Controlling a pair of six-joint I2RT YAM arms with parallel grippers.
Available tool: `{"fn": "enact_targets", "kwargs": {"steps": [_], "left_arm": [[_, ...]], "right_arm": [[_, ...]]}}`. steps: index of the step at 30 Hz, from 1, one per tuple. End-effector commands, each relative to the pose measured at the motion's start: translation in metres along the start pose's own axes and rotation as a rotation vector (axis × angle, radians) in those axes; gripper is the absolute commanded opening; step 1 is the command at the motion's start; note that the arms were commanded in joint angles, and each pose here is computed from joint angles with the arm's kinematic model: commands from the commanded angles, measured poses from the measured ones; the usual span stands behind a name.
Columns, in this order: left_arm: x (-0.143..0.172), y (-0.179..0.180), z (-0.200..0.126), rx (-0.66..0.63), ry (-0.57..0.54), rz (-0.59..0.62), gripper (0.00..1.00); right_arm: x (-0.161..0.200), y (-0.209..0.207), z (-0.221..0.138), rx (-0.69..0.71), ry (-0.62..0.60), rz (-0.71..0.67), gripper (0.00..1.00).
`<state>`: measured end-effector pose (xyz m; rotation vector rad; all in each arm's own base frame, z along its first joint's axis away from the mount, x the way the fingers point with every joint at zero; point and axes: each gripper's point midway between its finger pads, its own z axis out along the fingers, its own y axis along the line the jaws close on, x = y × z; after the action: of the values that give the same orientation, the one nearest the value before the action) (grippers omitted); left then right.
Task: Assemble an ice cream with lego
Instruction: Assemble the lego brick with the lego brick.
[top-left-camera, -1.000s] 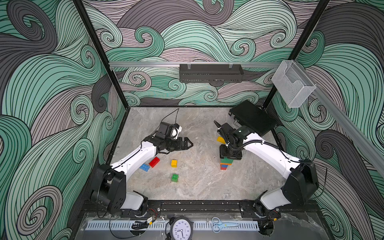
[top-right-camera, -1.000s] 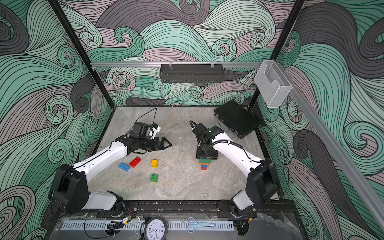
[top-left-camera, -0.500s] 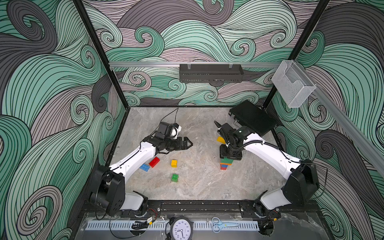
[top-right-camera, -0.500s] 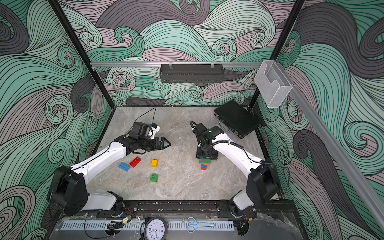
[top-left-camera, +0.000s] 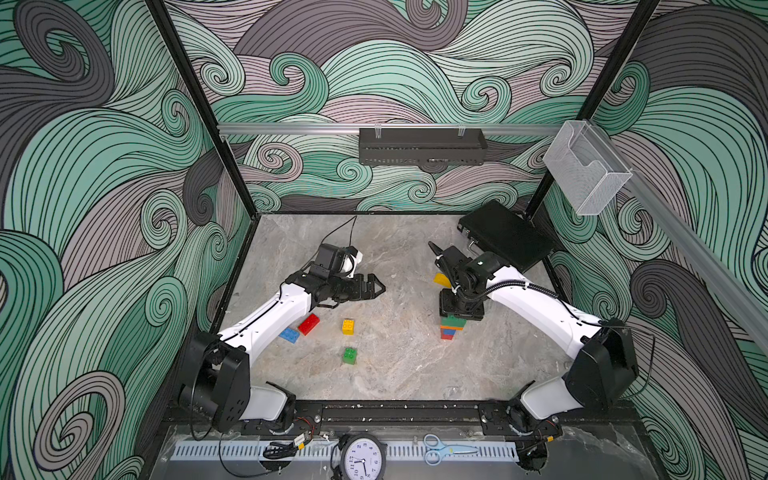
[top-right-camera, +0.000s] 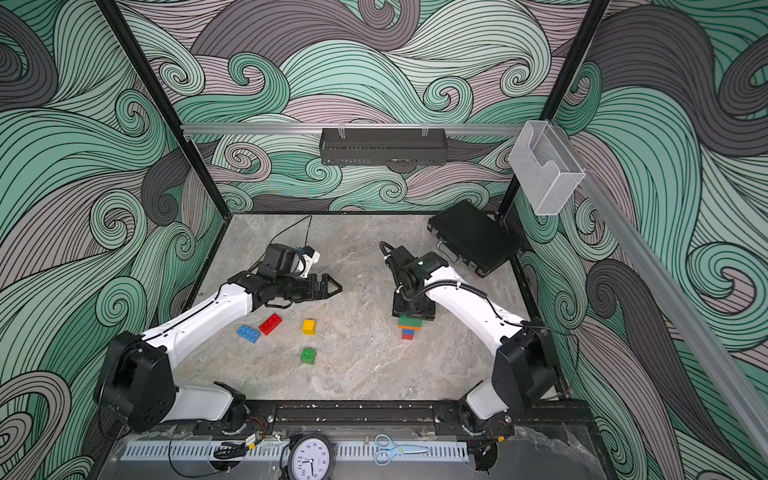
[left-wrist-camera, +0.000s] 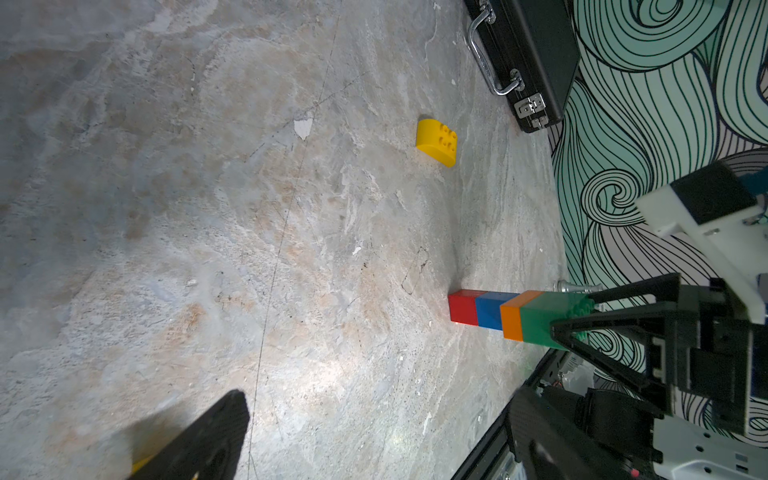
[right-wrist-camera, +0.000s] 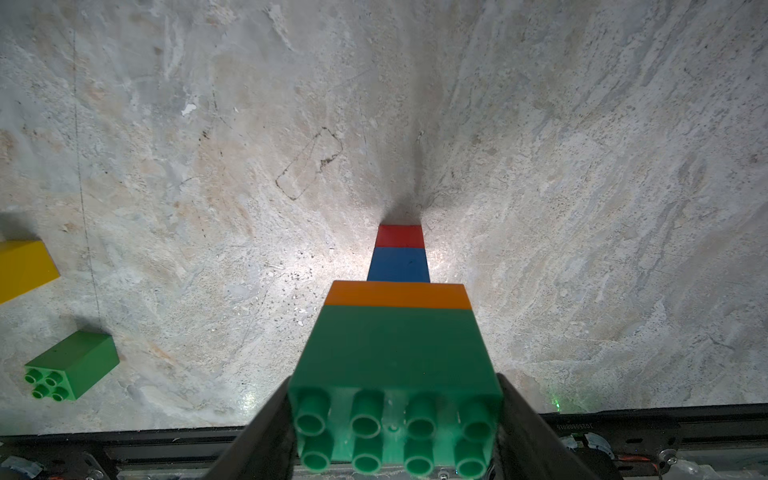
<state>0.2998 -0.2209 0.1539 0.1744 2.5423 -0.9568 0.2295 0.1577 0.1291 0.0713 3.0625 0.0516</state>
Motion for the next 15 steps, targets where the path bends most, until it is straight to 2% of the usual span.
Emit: {"fn": "enact_targets", "kwargs": {"steps": [1, 15], "left_arm": [[-0.0011, -0.0038, -0.0068, -0.008, -0.009, 0.024, 0.99], [-0.0015, -0.0044, -0.0088, -0.011, -0.013, 0.029, 0.98]], "right_arm": [[0.0214, -0.0171, 0.0154, 0.092, 0.105, 0.019, 0.61], [0.0182, -0.015, 0.0071, 0.075, 0.083, 0.022, 0.66]]}}
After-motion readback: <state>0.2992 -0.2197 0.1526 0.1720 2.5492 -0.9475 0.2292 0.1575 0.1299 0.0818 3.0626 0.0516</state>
